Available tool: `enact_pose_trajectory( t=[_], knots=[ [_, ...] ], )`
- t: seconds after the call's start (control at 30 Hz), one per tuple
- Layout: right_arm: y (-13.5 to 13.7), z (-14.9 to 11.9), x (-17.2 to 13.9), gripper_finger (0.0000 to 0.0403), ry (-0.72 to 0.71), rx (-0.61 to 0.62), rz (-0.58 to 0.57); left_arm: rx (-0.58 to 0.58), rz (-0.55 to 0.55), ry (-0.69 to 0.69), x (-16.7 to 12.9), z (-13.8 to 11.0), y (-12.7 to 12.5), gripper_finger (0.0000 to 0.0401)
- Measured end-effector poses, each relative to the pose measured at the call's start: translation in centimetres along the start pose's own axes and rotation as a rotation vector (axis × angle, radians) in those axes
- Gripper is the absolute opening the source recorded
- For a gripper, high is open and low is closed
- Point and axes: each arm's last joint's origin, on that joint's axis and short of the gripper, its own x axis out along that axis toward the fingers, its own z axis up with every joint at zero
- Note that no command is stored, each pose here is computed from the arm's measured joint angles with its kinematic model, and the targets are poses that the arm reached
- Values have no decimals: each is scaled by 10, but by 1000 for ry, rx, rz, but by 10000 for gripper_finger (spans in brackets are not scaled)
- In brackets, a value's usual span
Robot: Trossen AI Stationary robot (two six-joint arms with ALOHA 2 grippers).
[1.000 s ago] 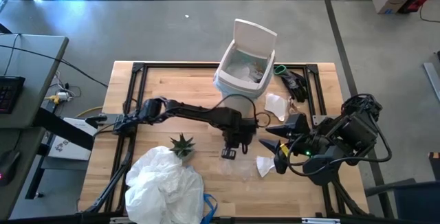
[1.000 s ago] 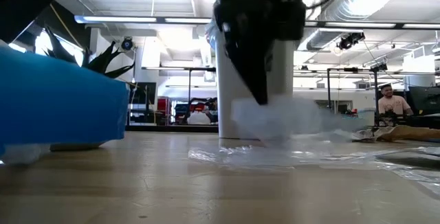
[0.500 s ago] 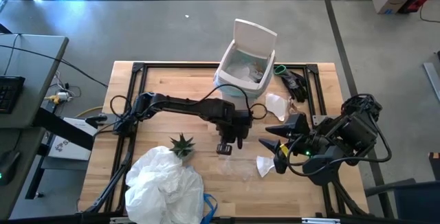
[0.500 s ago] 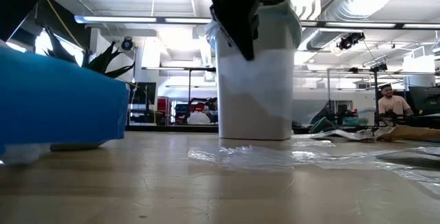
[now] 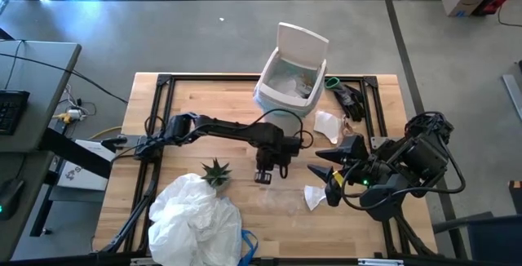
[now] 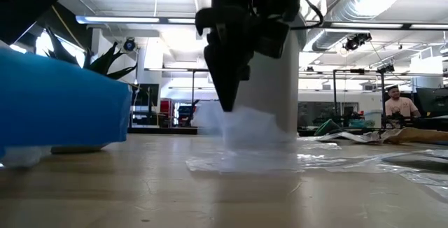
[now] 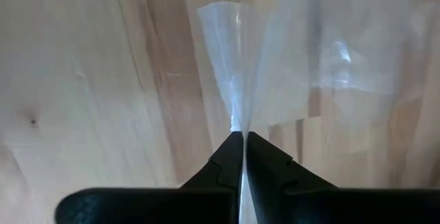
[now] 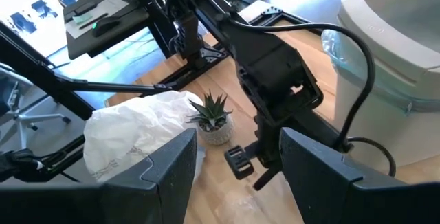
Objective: Place trash/remove bag and relplace
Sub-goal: Put the transparent plastic into the trash bin
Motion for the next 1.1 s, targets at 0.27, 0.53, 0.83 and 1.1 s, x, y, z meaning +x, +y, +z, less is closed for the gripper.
enact_pose_trajectory(
  t=[0.27, 0.53, 0.83, 1.1],
  knots=[
    [1, -2, -3, 194, 5, 10, 12, -7, -15, -19, 5, 4, 1, 0],
    [1, -2, -3, 194, 3, 12, 10, -6, -57, -26, 5, 4, 0, 16],
    [1, -2, -3, 194, 2, 12, 10, -4, -60, -29, 5, 4, -1, 34],
    [1, -2, -3, 194, 2, 13, 10, -6, -65, -20, 4, 3, -1, 34]
  ],
)
